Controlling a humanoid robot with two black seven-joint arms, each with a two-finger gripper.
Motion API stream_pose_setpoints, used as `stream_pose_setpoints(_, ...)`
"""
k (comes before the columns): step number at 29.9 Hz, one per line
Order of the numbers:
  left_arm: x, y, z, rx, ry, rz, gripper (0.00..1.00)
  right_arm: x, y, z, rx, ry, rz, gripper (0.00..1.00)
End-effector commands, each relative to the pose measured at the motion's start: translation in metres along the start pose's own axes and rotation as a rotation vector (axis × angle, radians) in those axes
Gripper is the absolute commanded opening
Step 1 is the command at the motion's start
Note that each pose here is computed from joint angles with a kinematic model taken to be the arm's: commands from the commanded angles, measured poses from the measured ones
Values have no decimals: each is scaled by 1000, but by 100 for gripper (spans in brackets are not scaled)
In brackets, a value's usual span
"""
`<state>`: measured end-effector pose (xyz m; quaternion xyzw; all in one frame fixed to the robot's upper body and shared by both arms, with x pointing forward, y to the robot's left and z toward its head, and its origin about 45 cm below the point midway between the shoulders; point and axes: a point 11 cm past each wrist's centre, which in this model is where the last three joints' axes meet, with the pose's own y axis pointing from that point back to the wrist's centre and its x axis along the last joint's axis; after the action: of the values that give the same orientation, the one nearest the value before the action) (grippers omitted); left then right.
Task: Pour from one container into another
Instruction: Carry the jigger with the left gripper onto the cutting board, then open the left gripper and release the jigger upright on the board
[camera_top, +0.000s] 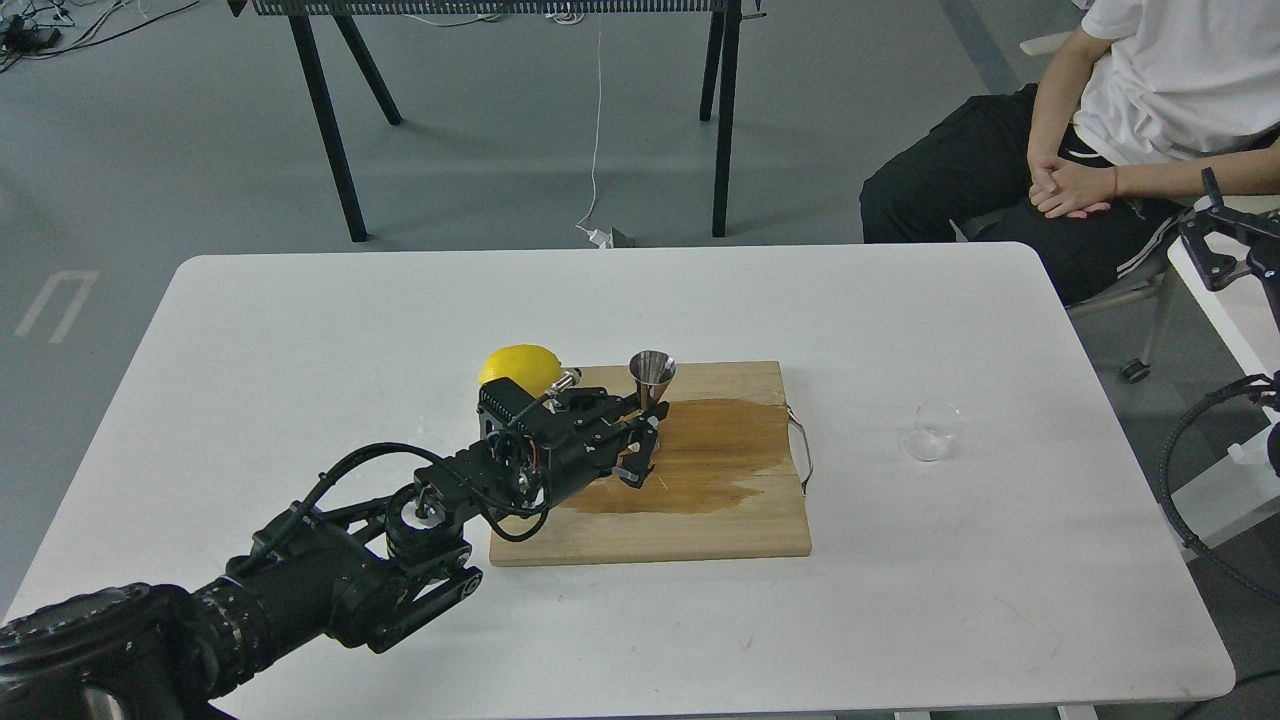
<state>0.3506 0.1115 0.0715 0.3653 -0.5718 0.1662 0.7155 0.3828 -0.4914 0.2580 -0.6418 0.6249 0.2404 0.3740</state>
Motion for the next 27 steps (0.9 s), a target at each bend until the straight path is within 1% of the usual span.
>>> stream_pose_setpoints(1,-1,0,0,1,1,-1,44,0,0,0,1,-1,-1,100)
stream_pose_setpoints(6,-1,0,0,-1,1,-1,45,0,0,1,1,-4,0,100)
stream_pose_setpoints(14,2,2,0,-18,-4,5,66,0,0,3,0,-7,0,100)
stream_pose_setpoints(19,-2,13,-3,-42,-13,-4,68,0,0,4,-2,-6,0,100)
stream_pose_setpoints(22,-1,17,-4,-50,-15,1,71,1,0,6,-9,-6,1,100)
stream_pose_setpoints(27,-9,28,-14,-31,-17,-16,71,0,0,10,-9,-17,0,100)
